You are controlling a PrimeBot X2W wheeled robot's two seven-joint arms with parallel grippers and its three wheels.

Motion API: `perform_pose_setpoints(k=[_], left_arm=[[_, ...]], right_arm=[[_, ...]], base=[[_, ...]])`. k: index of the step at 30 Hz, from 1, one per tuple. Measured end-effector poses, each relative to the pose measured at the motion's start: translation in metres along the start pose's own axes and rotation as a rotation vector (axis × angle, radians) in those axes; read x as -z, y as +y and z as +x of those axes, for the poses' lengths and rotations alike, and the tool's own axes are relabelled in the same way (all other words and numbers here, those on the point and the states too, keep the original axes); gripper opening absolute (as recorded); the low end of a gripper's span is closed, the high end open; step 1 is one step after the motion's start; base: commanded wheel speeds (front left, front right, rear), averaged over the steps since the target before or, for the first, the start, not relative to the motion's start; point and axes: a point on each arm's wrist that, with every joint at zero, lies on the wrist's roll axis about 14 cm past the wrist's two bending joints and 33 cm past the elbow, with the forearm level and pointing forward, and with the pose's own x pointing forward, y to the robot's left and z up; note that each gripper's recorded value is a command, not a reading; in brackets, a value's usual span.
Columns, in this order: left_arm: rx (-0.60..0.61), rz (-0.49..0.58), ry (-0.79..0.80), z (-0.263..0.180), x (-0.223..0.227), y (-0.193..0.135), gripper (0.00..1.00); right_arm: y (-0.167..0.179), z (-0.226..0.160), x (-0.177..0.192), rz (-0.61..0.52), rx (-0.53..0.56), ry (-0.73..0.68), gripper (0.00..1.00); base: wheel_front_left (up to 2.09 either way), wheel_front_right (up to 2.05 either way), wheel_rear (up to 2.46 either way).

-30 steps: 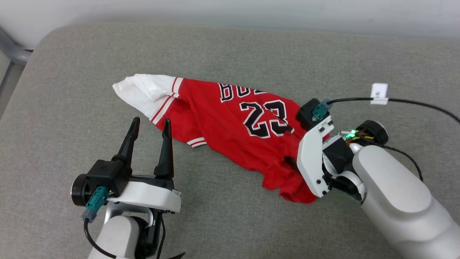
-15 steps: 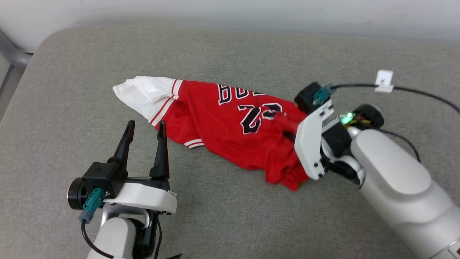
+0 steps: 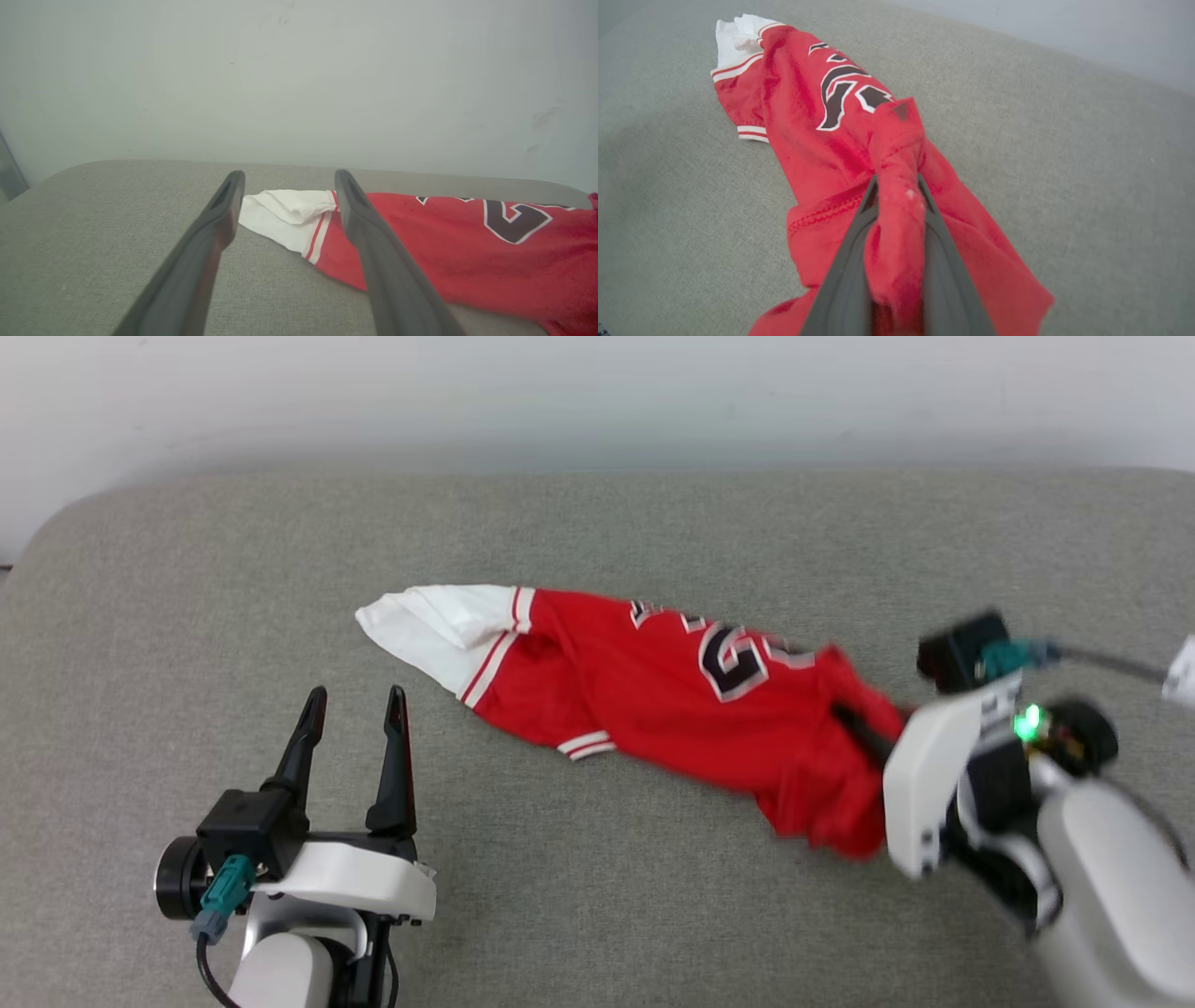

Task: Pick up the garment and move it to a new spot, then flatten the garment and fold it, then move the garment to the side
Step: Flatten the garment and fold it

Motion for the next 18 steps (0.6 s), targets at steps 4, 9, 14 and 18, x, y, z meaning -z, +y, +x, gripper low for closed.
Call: perform_pose_setpoints(k=[4,9,14,18], left_arm=[[0.013,-0.004,0.004,-0.004,0.0,-0.004,1.0],[0.023,-0.003,0.016,-0.009,0.002,-0.005,1.0],[0.033,-0.005,0.039,-0.015,0.008,-0.009,1.0],[0.035,-0.007,0.054,-0.018,0.011,-0.009,1.0]], right_arm=[[0.011,-0.029,0.059,0.118,0.022,0.092,0.0],[0.055,-0.061,0.127,0.265,-0.003,0.229,0.0],[0.082,-0.078,0.153,0.345,-0.014,0.28,0.87],[0.08,-0.078,0.136,0.345,0.01,0.179,1.0]], base=[[0.0,0.0,0.0],[0.0,0.0,0.0],[0.0,0.0,0.0],[0.0,0.0,0.0]])
